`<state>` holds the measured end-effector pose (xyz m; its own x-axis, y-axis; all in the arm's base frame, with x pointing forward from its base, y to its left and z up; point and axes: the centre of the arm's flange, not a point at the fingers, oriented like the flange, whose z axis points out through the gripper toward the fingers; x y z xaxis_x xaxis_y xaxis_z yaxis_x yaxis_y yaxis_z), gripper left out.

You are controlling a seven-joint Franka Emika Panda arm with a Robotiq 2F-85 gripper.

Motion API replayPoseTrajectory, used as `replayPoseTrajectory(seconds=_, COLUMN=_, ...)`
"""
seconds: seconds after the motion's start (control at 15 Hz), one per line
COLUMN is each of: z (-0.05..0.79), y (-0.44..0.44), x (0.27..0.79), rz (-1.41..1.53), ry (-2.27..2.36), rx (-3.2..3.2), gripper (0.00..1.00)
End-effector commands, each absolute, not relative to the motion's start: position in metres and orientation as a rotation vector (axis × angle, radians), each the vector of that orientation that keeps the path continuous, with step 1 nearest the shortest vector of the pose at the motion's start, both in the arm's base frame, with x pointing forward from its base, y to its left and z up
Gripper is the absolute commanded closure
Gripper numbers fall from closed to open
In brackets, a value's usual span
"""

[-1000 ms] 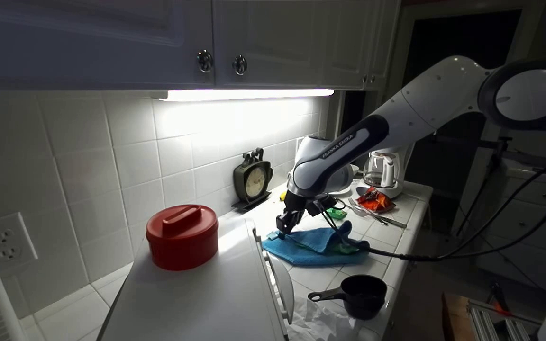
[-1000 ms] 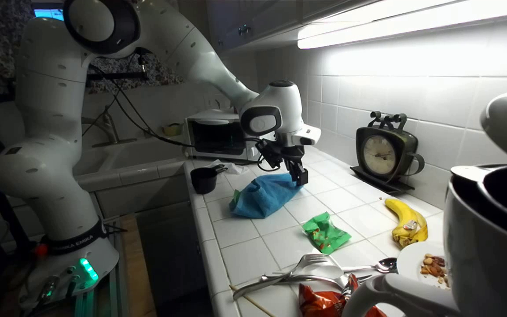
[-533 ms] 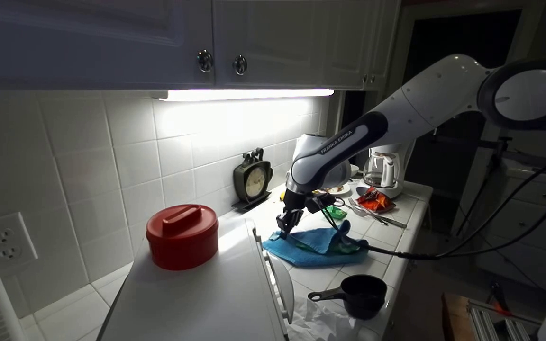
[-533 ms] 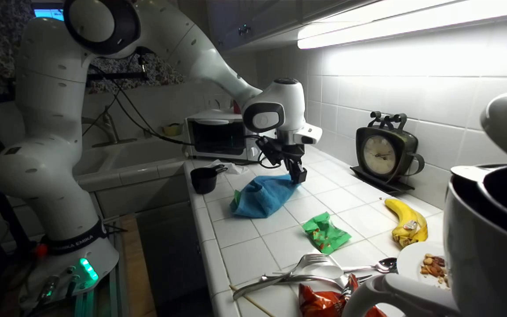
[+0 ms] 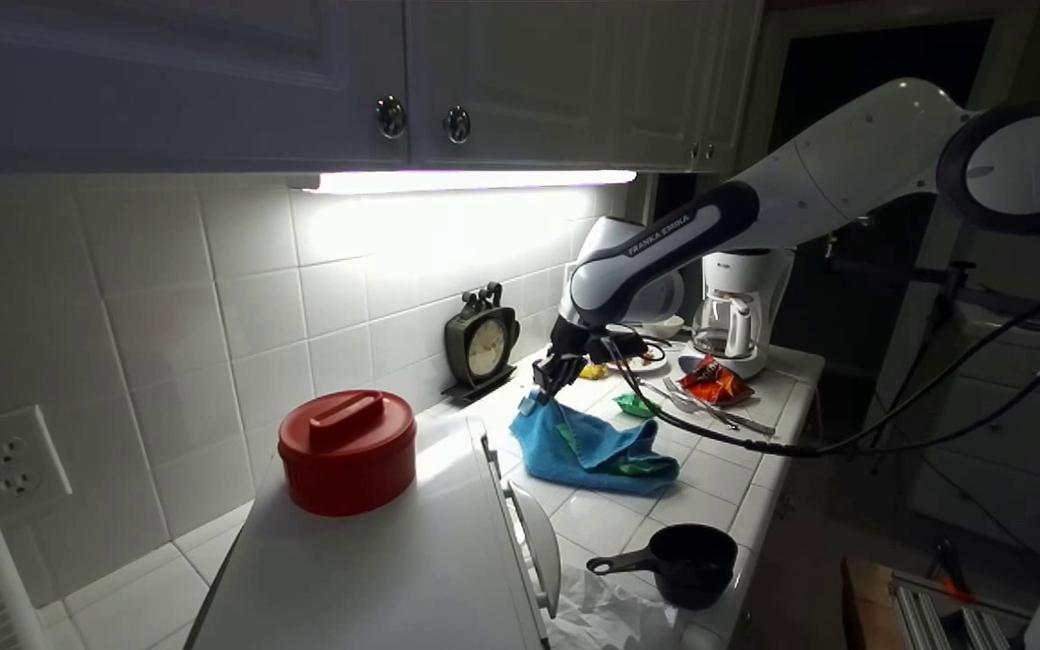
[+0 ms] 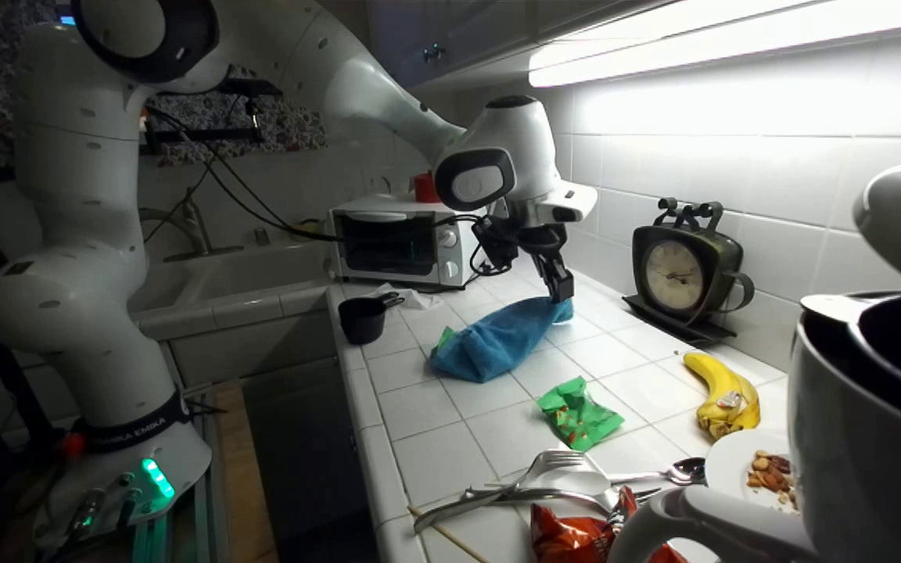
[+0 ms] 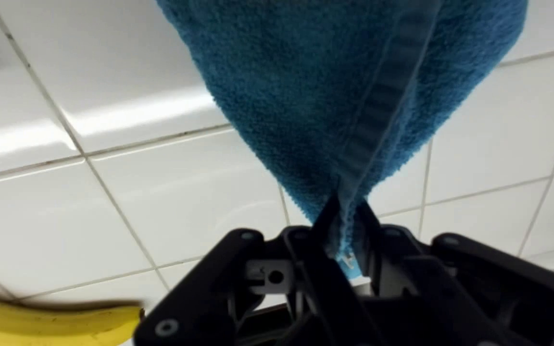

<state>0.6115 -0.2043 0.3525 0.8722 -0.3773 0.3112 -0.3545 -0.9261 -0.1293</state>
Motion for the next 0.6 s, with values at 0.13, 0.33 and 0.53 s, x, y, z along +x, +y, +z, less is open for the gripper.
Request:
replayPoseTrajectory(seconds=0.13, z=0.418, y=-0.221, x=0.594, rz=-0.949, ry=0.822, rx=-2.900, gripper=0.97)
replayPoseTrajectory(seconds=0.33, z=0.440, y=-0.217, x=0.586, rz=-1.197, ry=0.876, rx=-2.874, gripper=0.97)
replayPoseTrajectory(seconds=0.53, z=0.437, y=-0.198, x=0.575, rz=-1.257, ry=0.829, rx=-2.934, gripper=0.97)
